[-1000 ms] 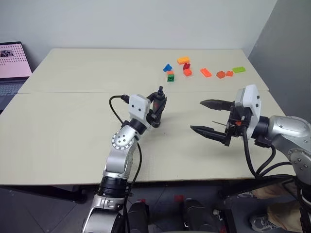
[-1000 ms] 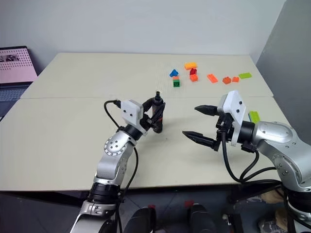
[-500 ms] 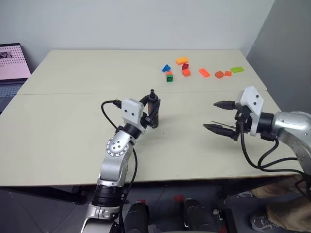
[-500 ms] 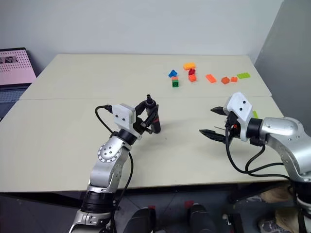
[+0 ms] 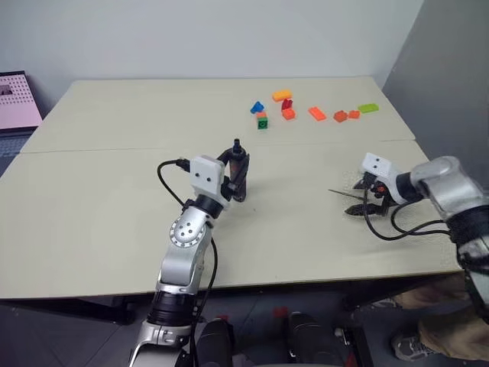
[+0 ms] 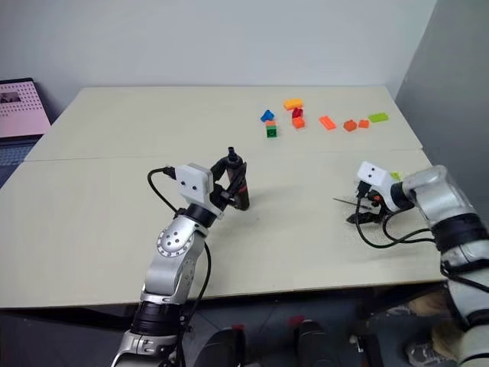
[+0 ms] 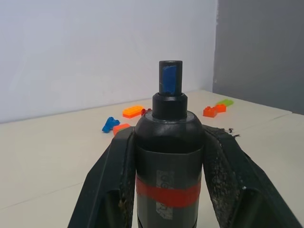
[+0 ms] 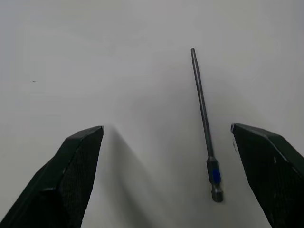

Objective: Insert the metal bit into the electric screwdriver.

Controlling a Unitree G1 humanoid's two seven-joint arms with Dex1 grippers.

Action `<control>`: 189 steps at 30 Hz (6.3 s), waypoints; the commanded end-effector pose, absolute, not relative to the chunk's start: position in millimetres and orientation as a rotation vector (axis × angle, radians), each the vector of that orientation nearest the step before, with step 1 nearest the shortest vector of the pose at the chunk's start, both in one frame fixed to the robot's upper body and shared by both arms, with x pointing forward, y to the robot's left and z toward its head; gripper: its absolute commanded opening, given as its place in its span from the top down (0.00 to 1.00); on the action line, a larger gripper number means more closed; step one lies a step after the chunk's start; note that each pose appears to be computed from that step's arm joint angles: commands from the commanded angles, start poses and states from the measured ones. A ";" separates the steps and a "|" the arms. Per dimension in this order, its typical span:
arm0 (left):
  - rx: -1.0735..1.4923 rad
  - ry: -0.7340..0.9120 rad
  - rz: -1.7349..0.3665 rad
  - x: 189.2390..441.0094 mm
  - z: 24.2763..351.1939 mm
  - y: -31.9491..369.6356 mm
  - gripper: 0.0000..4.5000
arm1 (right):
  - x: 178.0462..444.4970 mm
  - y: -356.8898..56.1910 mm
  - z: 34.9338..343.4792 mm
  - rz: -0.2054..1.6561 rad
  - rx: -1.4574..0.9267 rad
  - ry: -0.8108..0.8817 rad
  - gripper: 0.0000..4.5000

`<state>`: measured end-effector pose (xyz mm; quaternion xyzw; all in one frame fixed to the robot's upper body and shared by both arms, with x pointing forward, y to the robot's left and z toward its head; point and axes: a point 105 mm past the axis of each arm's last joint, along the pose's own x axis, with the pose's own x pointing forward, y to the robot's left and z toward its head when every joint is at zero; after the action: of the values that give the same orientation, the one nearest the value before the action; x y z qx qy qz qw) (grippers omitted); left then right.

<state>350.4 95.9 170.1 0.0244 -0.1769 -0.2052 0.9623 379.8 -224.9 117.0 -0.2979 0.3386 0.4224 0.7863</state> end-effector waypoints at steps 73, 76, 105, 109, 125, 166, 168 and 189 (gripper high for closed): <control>0.040 -0.421 -0.513 343.7 197.0 52.7 0.64 | 335.3 -55.3 302.7 1.252 -0.114 -0.336 1.00; 0.049 -0.448 -0.543 337.5 206.0 55.5 0.64 | 335.3 -57.5 310.1 1.275 -0.133 -0.339 1.00; 0.061 -0.369 -0.572 333.2 178.7 64.6 0.64 | 340.6 -48.7 307.2 1.388 -0.121 -0.187 1.00; 0.061 -0.370 -0.570 332.8 178.3 64.3 0.64 | 340.2 -46.8 306.2 1.393 -0.130 -0.183 1.00; 0.063 -0.369 -0.565 332.7 177.7 64.5 0.64 | 343.9 -42.5 299.1 1.375 -0.161 -0.188 1.00; 0.053 -0.363 -0.556 333.6 176.2 62.2 0.64 | 353.2 -32.7 257.5 1.405 -0.351 -0.034 1.00; 0.054 -0.363 -0.557 333.6 176.2 62.1 0.64 | 352.7 -32.7 256.1 1.405 -0.360 -0.032 1.00; 0.058 -0.362 -0.558 334.9 175.9 62.3 0.64 | 354.0 -33.5 266.4 1.360 -0.273 -0.046 0.54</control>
<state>335.5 64.9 172.9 0.0274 -0.1709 -0.2724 0.9465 356.2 -33.3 247.0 -0.1351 0.0100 0.6298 0.7648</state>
